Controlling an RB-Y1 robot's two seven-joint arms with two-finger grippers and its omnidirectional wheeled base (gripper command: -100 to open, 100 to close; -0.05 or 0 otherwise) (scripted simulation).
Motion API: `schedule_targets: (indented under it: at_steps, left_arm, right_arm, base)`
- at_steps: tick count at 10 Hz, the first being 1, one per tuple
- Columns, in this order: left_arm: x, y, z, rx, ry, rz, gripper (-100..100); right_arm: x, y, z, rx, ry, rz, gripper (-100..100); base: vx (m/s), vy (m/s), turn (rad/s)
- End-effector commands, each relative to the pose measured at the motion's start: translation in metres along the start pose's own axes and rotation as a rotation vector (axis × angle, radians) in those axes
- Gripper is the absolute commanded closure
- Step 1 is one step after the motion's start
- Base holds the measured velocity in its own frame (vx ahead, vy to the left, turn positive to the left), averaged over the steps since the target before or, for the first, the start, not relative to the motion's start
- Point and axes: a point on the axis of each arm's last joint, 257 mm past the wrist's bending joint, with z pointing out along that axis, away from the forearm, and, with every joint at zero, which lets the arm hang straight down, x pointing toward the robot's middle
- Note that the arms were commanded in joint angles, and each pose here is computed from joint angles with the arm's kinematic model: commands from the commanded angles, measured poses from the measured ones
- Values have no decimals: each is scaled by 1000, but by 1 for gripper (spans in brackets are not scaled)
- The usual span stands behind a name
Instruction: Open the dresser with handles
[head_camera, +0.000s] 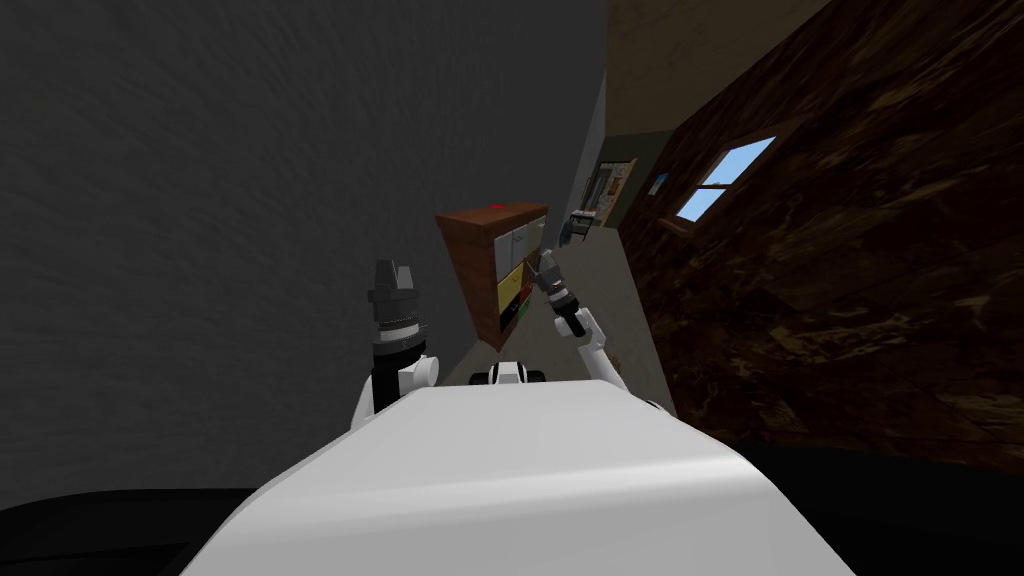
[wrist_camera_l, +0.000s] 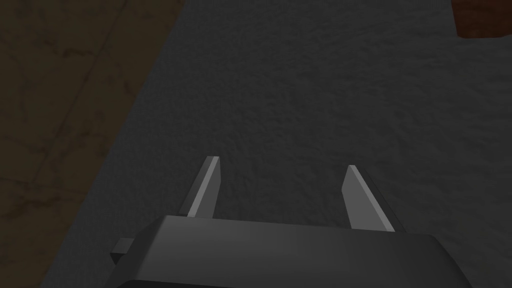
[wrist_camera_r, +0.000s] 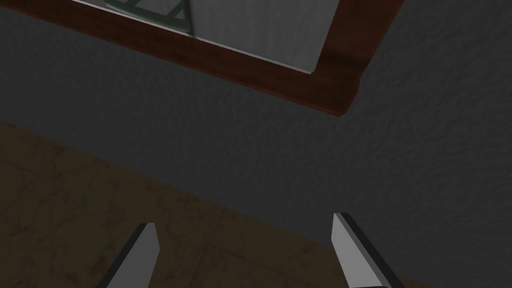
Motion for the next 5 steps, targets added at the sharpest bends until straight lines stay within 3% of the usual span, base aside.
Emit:
schedule_targets:
  at_steps: [1, 2, 5]
  left_arm:
    - [0, 0, 0, 0, 0, 0, 0]
    - [0, 0, 0, 0, 0, 0, 0]
    - [0, 0, 0, 0, 0, 0, 0]
  right_arm:
    - [11, 4, 13, -46, 21, -124, -100]
    - [11, 4, 13, -46, 21, -127, -100]
    - [27, 8, 29, -108, 47, -285, -100]
  base:
    - [13, 6, -17]
    - [12, 5, -4]
    - [14, 6, -11]
